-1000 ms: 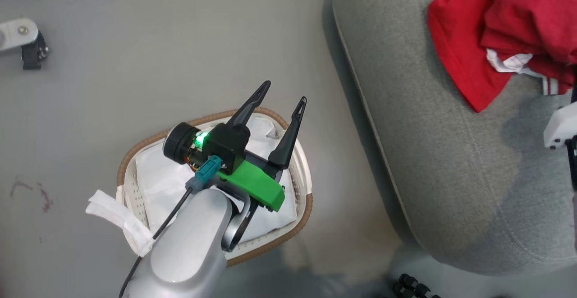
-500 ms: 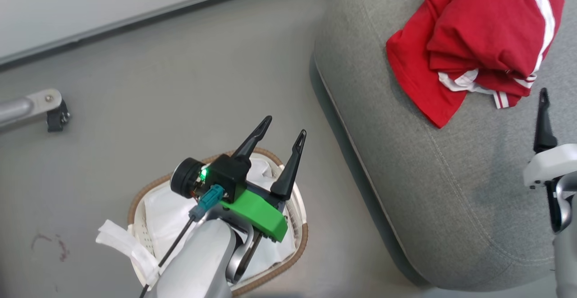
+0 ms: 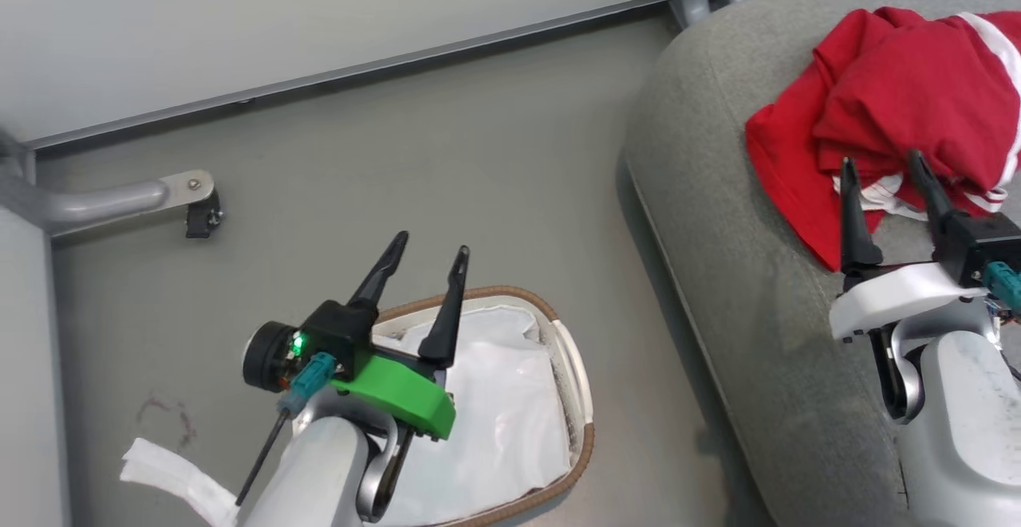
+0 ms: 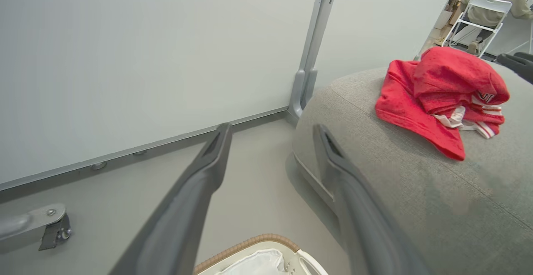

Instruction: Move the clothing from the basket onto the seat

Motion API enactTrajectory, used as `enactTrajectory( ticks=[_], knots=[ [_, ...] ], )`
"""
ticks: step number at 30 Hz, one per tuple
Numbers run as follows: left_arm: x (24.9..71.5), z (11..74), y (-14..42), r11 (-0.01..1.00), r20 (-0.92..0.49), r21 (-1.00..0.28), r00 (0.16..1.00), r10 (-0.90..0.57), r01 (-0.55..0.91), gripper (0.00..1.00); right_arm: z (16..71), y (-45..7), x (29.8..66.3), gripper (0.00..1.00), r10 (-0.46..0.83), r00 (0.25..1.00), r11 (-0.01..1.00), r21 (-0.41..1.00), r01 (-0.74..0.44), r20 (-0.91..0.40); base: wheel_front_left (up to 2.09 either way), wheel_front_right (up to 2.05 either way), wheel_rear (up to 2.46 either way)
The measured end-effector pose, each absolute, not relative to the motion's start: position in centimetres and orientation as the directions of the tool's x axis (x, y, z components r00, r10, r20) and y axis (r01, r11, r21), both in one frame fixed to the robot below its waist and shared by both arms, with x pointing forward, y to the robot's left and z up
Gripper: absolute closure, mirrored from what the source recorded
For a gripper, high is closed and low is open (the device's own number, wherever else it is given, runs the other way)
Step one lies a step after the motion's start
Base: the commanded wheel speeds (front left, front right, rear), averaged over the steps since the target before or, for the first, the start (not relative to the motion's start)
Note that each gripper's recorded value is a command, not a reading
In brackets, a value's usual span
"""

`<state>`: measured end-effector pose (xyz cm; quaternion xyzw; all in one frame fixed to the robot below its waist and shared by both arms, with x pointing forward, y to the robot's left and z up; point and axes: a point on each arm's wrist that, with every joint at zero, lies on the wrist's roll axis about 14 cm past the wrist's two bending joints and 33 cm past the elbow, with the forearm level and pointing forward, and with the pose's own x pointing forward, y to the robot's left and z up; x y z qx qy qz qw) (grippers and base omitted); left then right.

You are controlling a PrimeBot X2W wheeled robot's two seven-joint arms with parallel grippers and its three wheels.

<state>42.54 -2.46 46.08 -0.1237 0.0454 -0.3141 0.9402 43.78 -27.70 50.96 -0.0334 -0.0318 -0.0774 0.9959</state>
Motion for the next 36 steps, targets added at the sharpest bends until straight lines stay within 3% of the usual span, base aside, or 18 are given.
enactTrajectory(
  ticks=[8, 14, 24, 36],
  knots=[
    [43.0, 45.5, 5.6, 0.906, -0.047, -0.212, 0.922, -0.384, 0.366, 0.0, 50.9, -21.2, 46.3, 0.0, -0.008, 0.996, 1.0, 0.008, 0.007, 0.084, 0.0, 0.0, 0.0],
    [42.0, 45.2, 10.4, 0.954, -0.071, -0.194, 0.967, -0.245, 0.228, 0.0, 50.1, -18.4, 46.5, 0.0, 0.051, 0.997, 0.998, 0.041, -0.054, 0.064, 0.0, 0.0, 0.0],
    [38.5, 44.9, 14.1, 0.978, -0.096, -0.176, 0.987, -0.131, 0.113, 0.0, 48.7, -17.3, 43.5, 0.0, 0.074, 0.997, 0.995, 0.066, -0.075, 0.015, 0.0, 0.0, 0.0],
    [34.8, 44.9, 14.8, 0.97, -0.093, -0.227, 0.99, -0.107, 0.084, 0.0, 47.8, -17.4, 39.6, 0.0, 0.072, 0.997, 0.994, 0.083, -0.071, -0.015, 0.0, 0.0, 0.0]
  ],
)
